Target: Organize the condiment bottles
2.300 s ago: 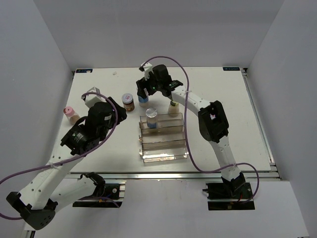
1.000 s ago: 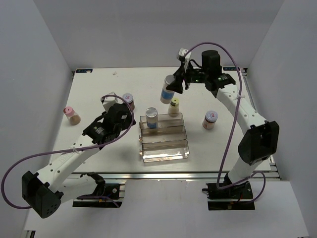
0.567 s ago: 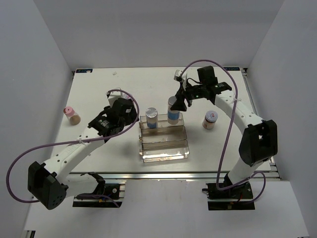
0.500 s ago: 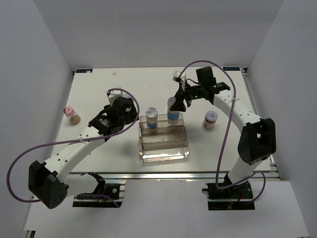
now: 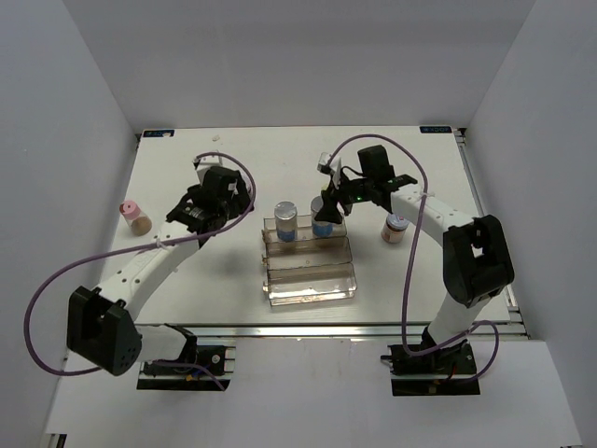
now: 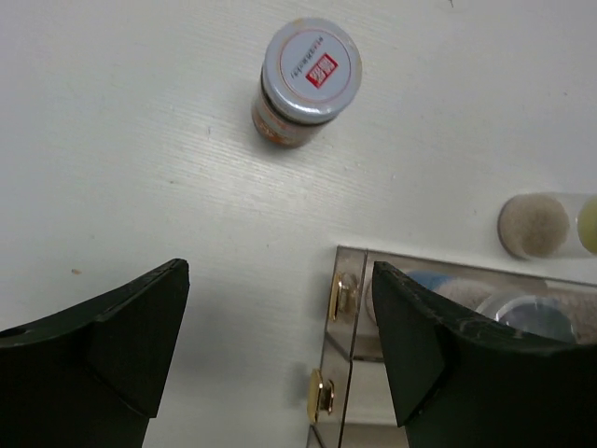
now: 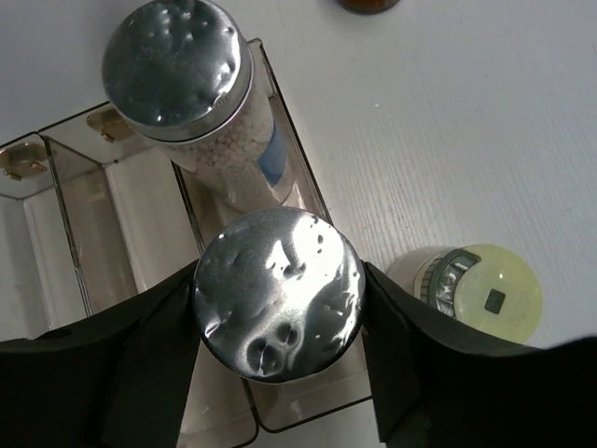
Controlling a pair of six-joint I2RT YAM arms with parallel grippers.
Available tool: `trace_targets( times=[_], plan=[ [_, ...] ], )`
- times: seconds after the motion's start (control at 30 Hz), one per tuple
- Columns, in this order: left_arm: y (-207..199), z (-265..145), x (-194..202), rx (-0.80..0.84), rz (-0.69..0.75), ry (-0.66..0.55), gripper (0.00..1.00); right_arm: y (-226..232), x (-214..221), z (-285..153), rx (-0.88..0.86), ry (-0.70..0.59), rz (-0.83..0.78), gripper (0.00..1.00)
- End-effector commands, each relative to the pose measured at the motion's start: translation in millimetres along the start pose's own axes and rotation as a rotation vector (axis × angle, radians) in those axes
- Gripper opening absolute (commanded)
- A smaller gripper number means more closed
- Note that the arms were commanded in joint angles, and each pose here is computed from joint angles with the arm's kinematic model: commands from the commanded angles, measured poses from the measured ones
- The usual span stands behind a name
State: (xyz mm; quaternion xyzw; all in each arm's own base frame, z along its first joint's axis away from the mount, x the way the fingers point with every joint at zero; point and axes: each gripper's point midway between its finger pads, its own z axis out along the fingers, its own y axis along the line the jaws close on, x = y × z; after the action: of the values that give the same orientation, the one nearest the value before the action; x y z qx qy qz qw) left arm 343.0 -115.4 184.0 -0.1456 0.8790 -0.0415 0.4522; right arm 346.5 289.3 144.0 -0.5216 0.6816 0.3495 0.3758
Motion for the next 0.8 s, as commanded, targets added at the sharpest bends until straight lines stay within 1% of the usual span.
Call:
trace_targets(
  times=[0.0,0.03,0.07,0.13,0.3,0.37,0.4,0.53,0.67,0.7,0.77],
  plan=[
    [-11,10,-30,0.047,0.000,-0.044,0.89,-2,-21,-9,0.042,-0.067,-0.098,0.63],
    [-13,18,-33,0.040,0.022,-0.037,0.89,-1,-21,-9,0.040,-0.067,-0.097,0.81],
    [-15,22,-34,0.038,0.038,-0.034,0.89,2,-22,-12,0.035,-0.069,-0.100,0.89],
    [-18,32,-35,0.032,0.072,-0.025,0.90,5,-23,-14,0.034,-0.072,-0.098,0.89],
    [-26,65,-36,-0.025,0.126,0.004,0.91,16,-41,-34,0.058,-0.098,-0.108,0.89],
    [-23,80,-29,-0.063,0.156,0.033,0.91,23,-51,-47,0.068,-0.117,-0.093,0.89],
    [-25,84,-35,-0.068,0.157,0.029,0.91,26,-55,-53,0.073,-0.125,-0.087,0.89],
    [-21,107,-30,-0.121,0.188,0.077,0.92,31,-69,-86,0.113,-0.165,-0.050,0.89],
    [-20,127,-27,-0.142,0.206,0.109,0.92,32,-69,-106,0.138,-0.202,-0.001,0.89],
    [-16,135,-19,-0.163,0.218,0.135,0.92,31,-67,-109,0.147,-0.202,0.009,0.89],
    [-17,139,-24,-0.176,0.218,0.134,0.92,29,-60,-114,0.168,-0.200,0.025,0.89]
  ],
)
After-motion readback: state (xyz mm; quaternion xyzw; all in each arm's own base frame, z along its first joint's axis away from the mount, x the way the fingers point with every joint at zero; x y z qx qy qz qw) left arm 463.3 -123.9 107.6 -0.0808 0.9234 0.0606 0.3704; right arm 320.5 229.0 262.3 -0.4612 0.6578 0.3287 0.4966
